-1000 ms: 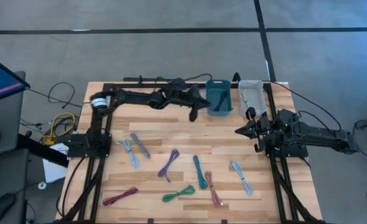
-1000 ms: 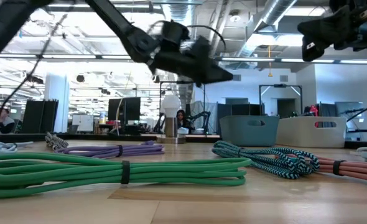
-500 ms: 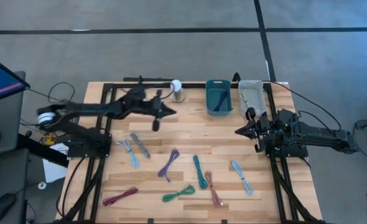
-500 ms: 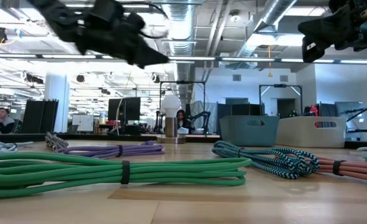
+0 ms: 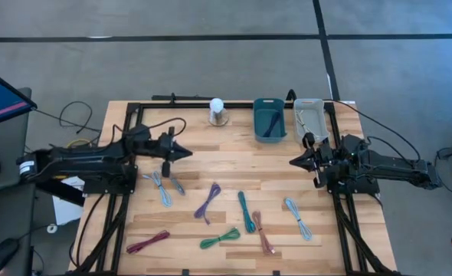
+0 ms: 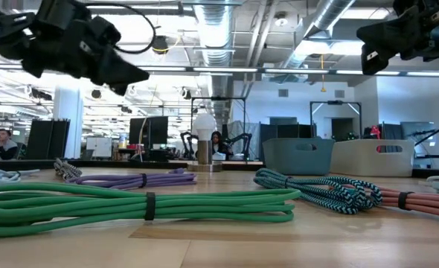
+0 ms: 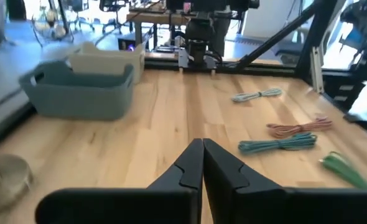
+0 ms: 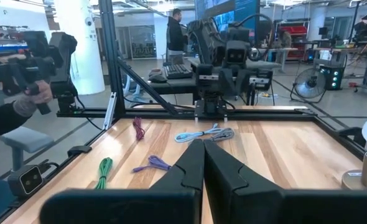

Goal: Pick & Place USB Port
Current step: Put the white charger cable into the gray bin

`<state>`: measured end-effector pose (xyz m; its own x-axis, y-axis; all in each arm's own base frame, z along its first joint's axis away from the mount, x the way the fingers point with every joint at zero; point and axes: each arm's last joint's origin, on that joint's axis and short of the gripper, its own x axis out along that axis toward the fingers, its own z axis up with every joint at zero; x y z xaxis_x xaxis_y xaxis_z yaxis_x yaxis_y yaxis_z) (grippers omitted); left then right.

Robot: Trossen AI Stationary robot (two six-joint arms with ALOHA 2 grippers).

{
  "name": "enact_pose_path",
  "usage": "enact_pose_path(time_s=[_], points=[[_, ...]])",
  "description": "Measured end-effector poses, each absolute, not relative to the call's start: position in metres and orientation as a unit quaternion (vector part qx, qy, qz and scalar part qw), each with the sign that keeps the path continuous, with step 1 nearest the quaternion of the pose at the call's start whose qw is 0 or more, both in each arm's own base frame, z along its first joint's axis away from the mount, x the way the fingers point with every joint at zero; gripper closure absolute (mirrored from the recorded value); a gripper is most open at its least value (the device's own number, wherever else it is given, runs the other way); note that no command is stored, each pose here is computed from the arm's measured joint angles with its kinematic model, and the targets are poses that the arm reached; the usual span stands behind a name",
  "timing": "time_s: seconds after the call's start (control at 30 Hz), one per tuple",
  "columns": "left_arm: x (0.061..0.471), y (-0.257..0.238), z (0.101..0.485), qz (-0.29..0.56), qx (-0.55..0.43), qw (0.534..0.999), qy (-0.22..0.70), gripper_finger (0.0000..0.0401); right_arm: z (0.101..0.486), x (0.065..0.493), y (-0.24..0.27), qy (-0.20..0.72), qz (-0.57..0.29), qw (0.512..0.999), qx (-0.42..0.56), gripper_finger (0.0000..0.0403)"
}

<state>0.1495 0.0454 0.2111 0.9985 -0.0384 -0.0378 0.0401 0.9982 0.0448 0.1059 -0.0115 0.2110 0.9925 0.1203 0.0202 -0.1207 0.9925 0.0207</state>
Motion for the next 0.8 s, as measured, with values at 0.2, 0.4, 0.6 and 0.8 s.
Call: enact_pose_path(time_s=[0.2, 0.4, 0.6, 0.8], points=[[0.148, 0.045, 0.209, -0.018, -0.028, 0.999, 0.022, 0.0387, 0.211, 0.106, -0.012, -0.009, 0.059, 0.998, 0.011, 0.0402], [0.148, 0.045, 0.206, -0.022, -0.038, 0.998, 0.04, 0.0389, 0.209, 0.106, -0.012, 0.001, 0.059, 0.998, 0.014, 0.0402], [0.148, 0.043, 0.206, -0.028, -0.038, 0.998, 0.041, 0.0389, 0.208, 0.106, -0.012, 0.007, 0.059, 0.998, 0.015, 0.0402], [0.147, 0.042, 0.198, -0.03, -0.054, 0.995, 0.079, 0.0389, 0.205, 0.106, -0.012, 0.02, 0.059, 0.998, 0.019, 0.0402]])
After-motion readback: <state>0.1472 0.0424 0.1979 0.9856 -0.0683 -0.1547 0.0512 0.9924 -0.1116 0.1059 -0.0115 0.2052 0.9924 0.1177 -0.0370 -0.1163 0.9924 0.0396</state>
